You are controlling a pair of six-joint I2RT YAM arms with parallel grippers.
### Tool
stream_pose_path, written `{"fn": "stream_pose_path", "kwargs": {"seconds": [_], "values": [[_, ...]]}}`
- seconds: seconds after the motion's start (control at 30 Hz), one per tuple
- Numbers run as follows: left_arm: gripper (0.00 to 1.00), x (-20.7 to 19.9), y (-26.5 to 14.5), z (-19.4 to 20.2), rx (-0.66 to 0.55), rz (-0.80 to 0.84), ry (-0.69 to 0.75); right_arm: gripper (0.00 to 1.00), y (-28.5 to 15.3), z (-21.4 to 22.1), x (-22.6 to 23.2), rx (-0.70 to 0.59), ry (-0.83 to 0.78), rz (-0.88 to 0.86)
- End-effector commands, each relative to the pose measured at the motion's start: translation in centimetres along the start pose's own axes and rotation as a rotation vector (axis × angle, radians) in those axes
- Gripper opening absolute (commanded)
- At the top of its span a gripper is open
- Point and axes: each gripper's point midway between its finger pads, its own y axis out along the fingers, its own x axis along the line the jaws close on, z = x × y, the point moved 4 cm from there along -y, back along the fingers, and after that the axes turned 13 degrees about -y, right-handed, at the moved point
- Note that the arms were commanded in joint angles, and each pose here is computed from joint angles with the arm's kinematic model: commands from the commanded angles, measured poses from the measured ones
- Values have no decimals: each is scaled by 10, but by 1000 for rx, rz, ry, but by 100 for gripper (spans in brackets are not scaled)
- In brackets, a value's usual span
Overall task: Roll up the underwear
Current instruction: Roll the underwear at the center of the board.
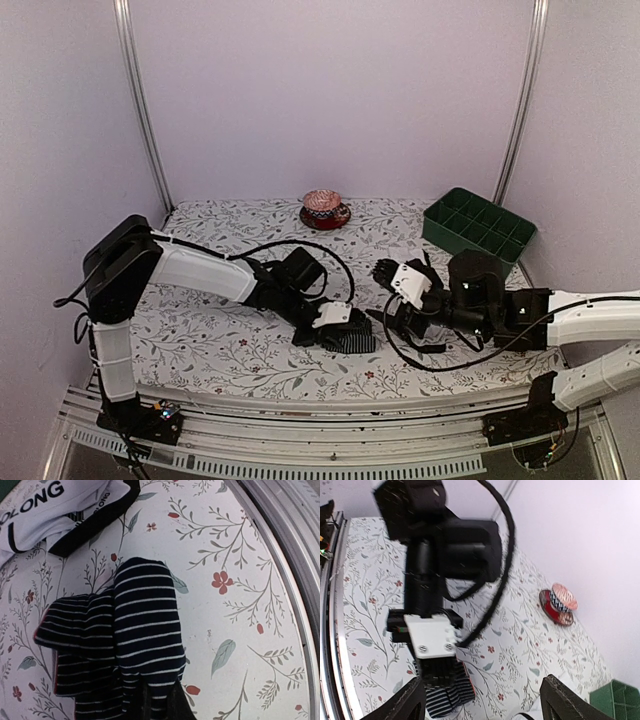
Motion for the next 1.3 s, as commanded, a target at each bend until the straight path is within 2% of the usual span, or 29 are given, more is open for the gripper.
{"fn": "stream_pose_path", "kwargs": {"seconds": [0.0,0.13,0.27,0.43,0.5,0.57,0.8,1.07,1.27], "values": [[0,-20,16,68,227,221,-272,80,-27,-26,-8,-144,-85,170],[0,-16,22,73,256,257,-336,80,-44,-39,8,-268,-161,136],[0,-15,26,76,267,331,-408,79,-33,-40,35,-270,-237,20],[0,-9,27,79,261,388,-487,75,0,-28,69,-150,-332,-112],[0,-8,28,78,257,400,-502,72,17,-14,82,-59,-363,-154],[0,-8,28,78,254,416,-519,67,31,-4,88,19,-387,-172],[0,-7,33,84,274,448,-565,62,69,42,111,259,-483,-208],[0,-3,31,83,259,451,-583,58,86,74,116,408,-556,-177],[0,-3,31,83,258,451,-586,54,94,86,113,464,-558,-161]]}}
